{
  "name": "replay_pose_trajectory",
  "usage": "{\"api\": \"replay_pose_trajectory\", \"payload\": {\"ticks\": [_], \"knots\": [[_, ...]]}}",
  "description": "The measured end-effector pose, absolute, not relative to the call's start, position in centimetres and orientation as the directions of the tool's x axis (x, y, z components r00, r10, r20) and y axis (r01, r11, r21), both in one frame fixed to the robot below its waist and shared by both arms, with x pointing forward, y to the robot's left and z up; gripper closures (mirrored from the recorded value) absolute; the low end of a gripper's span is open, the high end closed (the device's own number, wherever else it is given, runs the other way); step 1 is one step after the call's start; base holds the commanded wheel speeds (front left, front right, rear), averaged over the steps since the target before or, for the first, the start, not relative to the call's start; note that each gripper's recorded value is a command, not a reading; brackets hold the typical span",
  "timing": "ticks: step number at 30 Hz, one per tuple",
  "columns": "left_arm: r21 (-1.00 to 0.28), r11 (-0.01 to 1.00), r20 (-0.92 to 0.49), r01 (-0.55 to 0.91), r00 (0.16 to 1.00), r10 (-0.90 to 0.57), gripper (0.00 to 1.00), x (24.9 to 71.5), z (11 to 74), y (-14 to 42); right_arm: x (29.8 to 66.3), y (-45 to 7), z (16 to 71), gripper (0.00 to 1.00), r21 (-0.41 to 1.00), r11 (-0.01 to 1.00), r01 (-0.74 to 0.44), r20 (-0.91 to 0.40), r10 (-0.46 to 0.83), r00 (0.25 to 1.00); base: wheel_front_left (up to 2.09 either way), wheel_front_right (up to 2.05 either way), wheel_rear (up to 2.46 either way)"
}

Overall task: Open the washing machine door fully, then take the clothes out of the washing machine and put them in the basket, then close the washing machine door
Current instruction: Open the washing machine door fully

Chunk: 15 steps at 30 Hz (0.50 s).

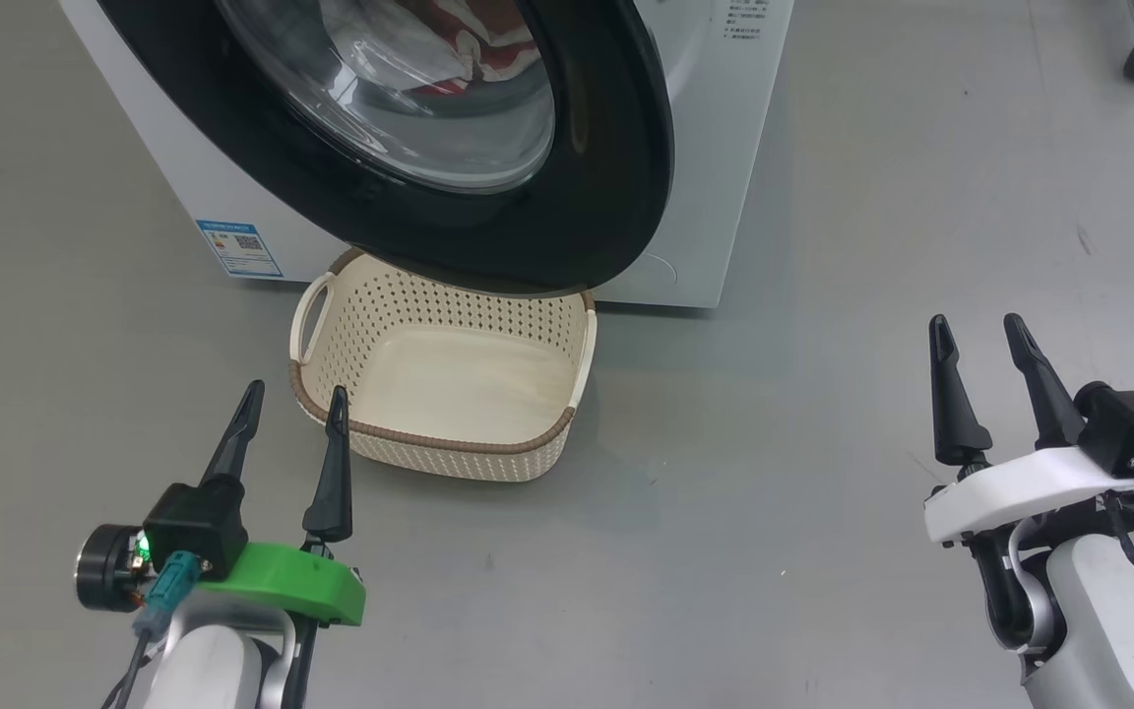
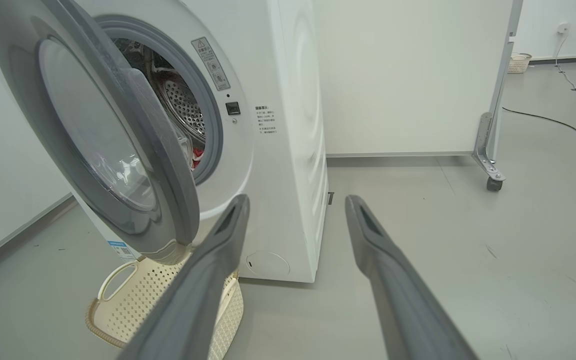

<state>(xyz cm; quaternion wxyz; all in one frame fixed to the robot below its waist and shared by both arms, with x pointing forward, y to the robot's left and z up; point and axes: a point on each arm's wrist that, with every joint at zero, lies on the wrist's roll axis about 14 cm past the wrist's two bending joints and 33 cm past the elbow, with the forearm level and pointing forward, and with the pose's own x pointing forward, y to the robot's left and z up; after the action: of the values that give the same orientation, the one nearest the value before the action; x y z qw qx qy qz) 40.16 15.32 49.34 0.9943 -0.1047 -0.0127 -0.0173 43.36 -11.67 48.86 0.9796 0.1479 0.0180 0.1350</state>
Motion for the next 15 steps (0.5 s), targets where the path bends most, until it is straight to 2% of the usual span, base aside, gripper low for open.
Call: {"api": "replay_pose_trajectory", "payload": {"ticks": [15], "knots": [[-0.209,0.977,0.024,0.042,0.999,-0.038,0.0,40.14,49.12,15.26,42.95,-11.58,48.73,0.0,0.298,0.922,-0.246,0.008,0.255,0.967,0.0,0.0,0.0]]}}
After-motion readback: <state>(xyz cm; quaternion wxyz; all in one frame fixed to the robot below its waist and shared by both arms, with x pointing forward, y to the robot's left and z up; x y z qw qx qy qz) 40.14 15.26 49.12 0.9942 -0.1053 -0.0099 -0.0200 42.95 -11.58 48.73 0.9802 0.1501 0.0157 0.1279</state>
